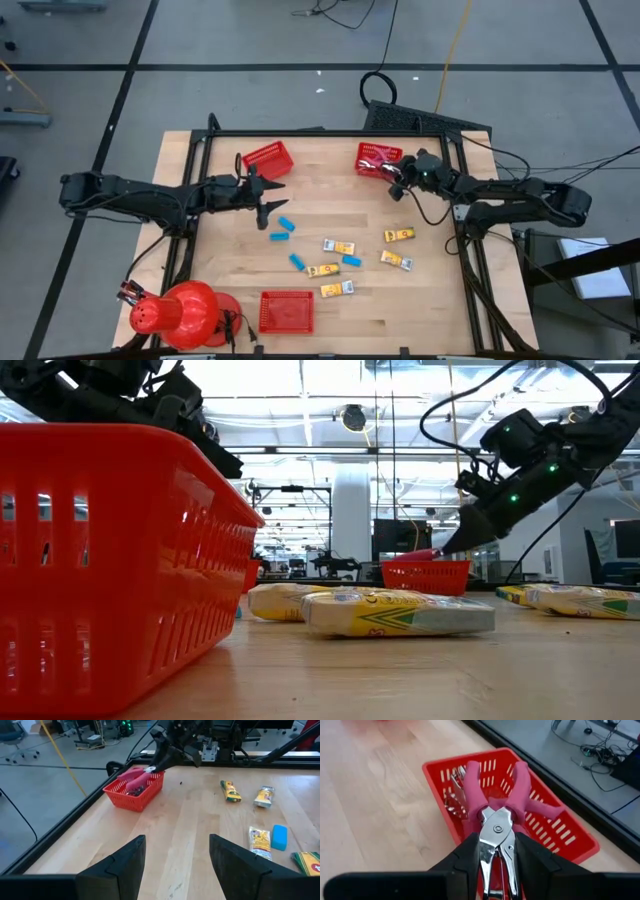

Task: Pick & Place School Supplies
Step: Put the pink hole puncher into the top right red bin, then put the blue eraser into the top left red bin

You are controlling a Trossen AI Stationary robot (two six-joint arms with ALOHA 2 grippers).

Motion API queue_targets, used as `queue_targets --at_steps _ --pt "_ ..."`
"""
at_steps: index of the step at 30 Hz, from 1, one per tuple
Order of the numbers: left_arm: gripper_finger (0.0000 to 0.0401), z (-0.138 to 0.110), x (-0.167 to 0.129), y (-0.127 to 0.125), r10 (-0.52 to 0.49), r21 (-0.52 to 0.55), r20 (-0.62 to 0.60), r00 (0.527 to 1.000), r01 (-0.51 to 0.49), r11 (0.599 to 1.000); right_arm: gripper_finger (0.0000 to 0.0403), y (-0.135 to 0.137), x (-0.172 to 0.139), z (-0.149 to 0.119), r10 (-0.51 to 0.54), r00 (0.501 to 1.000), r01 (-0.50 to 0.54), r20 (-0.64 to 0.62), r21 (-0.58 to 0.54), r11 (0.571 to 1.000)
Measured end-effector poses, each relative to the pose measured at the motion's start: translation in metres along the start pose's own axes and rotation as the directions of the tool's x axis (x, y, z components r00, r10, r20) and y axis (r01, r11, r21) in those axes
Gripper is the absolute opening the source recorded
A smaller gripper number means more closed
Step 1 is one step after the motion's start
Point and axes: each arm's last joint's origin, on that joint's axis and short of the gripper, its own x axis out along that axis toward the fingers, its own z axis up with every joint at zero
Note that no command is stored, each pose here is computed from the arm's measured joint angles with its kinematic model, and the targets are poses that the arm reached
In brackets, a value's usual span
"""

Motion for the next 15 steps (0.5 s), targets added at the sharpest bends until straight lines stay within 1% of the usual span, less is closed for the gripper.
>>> queue_targets --at_steps 1,2,3,6,8,9,12,15 --pt "0.0223 0.0000 0.0000 0.0000 0.000 0.000 0.000 1.000 0.000 1.000 0.0093 -0.0001 0.0000 0.0010 -0.001 1.000 0.001 0.010 0.002 1.000" --pt "0.0223 0.0000 0.0000 0.0000 0.000 0.000 0.000 1.000 0.000 1.000 0.0105 -0.0001 0.0000 0.0021 -0.001 1.000 0.001 0.022 0.004 1.000" --pt "0.0223 0.0000 0.0000 0.0000 0.000 0.000 0.000 1.000 0.000 1.000 0.0125 -0.0002 -0.0001 0.0035 -0.002 0.999 0.002 0.036 0.012 1.000" --pt "0.0223 -0.0001 0.0001 0.0000 0.000 0.000 -0.001 1.000 0.000 1.000 0.0205 -0.0004 -0.0002 0.0062 -0.004 0.998 0.002 0.063 0.028 1.000" --pt "0.0223 -0.0002 0.0001 0.0000 0.000 0.001 -0.001 1.000 0.000 1.000 0.0244 -0.0004 -0.0002 0.0061 -0.004 0.998 0.002 0.063 0.036 0.999" --pt "0.0223 -0.0002 0.0001 0.0000 0.000 0.001 -0.001 1.000 0.000 1.000 0.0256 -0.0004 -0.0002 0.0062 -0.004 0.998 0.002 0.064 0.042 0.999" --pt "0.0223 -0.0002 0.0001 0.0000 0.000 0.001 -0.002 1.000 0.000 1.000 0.0272 -0.0004 -0.0002 0.0062 -0.005 0.998 0.002 0.064 0.047 0.999" --pt "0.0223 -0.0003 0.0001 0.0000 -0.001 0.001 -0.003 1.000 0.001 1.000 0.0266 0.0025 -0.0014 0.0089 0.008 0.996 -0.012 0.091 0.043 0.999"
